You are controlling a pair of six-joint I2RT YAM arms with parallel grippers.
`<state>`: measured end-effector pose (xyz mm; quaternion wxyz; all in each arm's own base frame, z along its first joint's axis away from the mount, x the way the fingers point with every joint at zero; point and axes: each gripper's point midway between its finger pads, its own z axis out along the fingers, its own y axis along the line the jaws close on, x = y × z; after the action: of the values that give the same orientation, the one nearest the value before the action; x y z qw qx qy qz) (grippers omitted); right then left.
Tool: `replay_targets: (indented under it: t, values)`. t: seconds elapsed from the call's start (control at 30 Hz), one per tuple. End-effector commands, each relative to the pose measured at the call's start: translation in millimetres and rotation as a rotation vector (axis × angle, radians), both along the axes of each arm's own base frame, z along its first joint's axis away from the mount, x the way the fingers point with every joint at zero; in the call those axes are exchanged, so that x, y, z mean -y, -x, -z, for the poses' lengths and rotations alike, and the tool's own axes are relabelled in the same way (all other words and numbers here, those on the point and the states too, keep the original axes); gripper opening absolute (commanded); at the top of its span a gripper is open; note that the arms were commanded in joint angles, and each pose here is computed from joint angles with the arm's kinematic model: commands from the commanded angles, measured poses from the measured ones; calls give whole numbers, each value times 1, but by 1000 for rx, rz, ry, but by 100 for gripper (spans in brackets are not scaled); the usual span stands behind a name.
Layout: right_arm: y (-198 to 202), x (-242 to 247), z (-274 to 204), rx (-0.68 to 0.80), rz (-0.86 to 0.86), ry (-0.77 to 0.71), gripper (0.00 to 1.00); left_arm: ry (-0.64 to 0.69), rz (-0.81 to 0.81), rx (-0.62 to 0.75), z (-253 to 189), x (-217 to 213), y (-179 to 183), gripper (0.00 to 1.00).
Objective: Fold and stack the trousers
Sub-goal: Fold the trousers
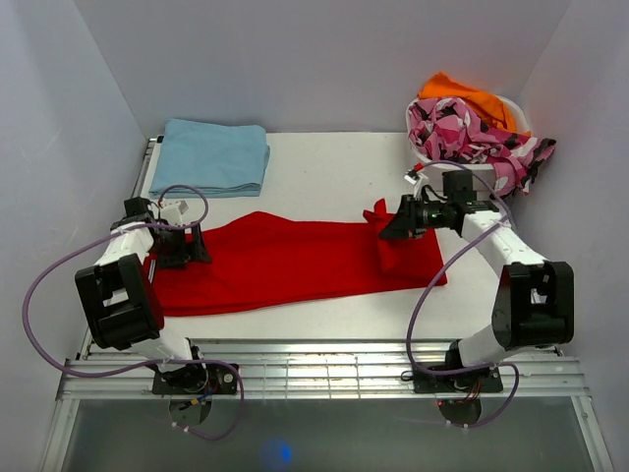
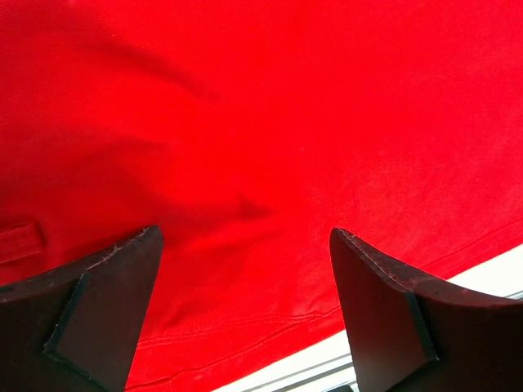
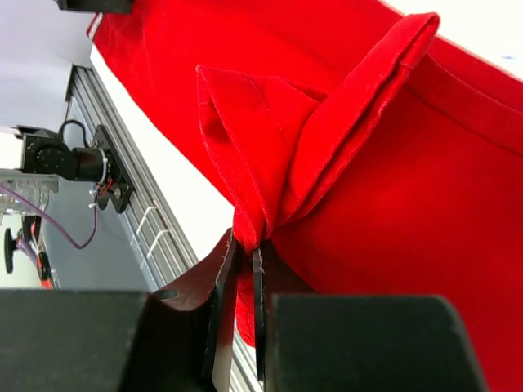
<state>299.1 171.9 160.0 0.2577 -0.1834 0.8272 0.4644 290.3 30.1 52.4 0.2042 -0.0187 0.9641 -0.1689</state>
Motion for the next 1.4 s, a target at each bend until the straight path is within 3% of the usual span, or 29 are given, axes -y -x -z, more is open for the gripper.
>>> replay_targets:
  t: [0.0,0.3,0.57,1.37]
  values:
    - [-21,-39,-6,89,17,-40,8,-38,-15,-7,1,-5,1,95]
    - [-28,-91,29,55,48,-36,8,-49,-23,-43,12,-6,11,98]
    - [-10,-124,47,9,-12,-18,8,-53,-23,-53,16,-5,14,98]
    - [-9,-164,68,-87,-60,-16,8,-63,-16,-70,21,-7,18,98]
